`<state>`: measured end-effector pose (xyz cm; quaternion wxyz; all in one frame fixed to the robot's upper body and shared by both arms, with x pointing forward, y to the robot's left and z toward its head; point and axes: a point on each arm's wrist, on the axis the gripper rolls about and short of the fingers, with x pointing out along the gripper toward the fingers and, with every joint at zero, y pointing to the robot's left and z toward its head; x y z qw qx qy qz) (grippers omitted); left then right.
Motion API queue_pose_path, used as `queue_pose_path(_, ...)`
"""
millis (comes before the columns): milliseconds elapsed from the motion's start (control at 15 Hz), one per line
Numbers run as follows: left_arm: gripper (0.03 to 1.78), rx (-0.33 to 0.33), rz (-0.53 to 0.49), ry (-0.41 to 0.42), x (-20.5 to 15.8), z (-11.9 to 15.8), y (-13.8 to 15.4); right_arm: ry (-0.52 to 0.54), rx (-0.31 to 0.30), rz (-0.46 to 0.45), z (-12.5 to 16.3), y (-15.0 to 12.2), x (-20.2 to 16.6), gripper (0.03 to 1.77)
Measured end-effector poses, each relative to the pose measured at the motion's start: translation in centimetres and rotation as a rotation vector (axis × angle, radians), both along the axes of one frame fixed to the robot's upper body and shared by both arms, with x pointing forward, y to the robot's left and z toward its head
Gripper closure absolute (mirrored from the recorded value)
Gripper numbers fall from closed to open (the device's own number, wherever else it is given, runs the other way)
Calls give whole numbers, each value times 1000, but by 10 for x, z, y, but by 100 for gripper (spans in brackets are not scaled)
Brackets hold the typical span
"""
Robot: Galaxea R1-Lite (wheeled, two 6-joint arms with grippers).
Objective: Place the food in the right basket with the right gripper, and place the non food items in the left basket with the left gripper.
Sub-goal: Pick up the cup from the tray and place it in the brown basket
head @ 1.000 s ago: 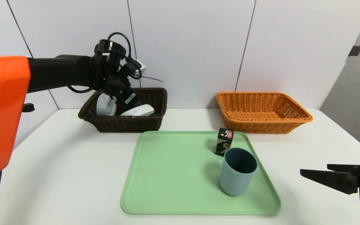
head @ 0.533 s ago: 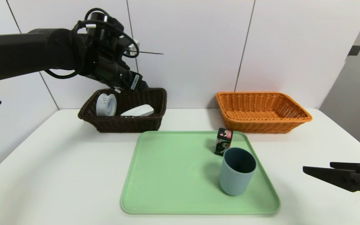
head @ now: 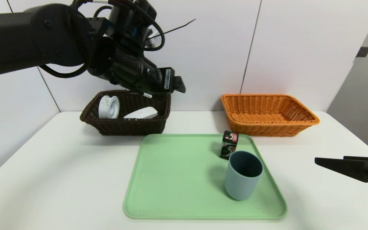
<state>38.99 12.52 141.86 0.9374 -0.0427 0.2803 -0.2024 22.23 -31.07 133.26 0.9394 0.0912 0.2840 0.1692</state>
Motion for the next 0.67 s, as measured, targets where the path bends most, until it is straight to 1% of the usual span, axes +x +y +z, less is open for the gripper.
queue_pose_path(267,13,-18,-68,40,-30,3,-23,0,0,-2,0,0,0,9)
queue_pose_path(400,12,-19,-100,50,-40,2,-32,-1,0,-2,0,-1,-1,9)
queue_pose_path(533,12,-27,-111,78,-47,-3,-38,-4,0,-4,0,-1,-3,9)
queue_pose_path(667,12,-7,-134,107,-56,-11,-44,-3,0,-11,-1,-2,-4,9)
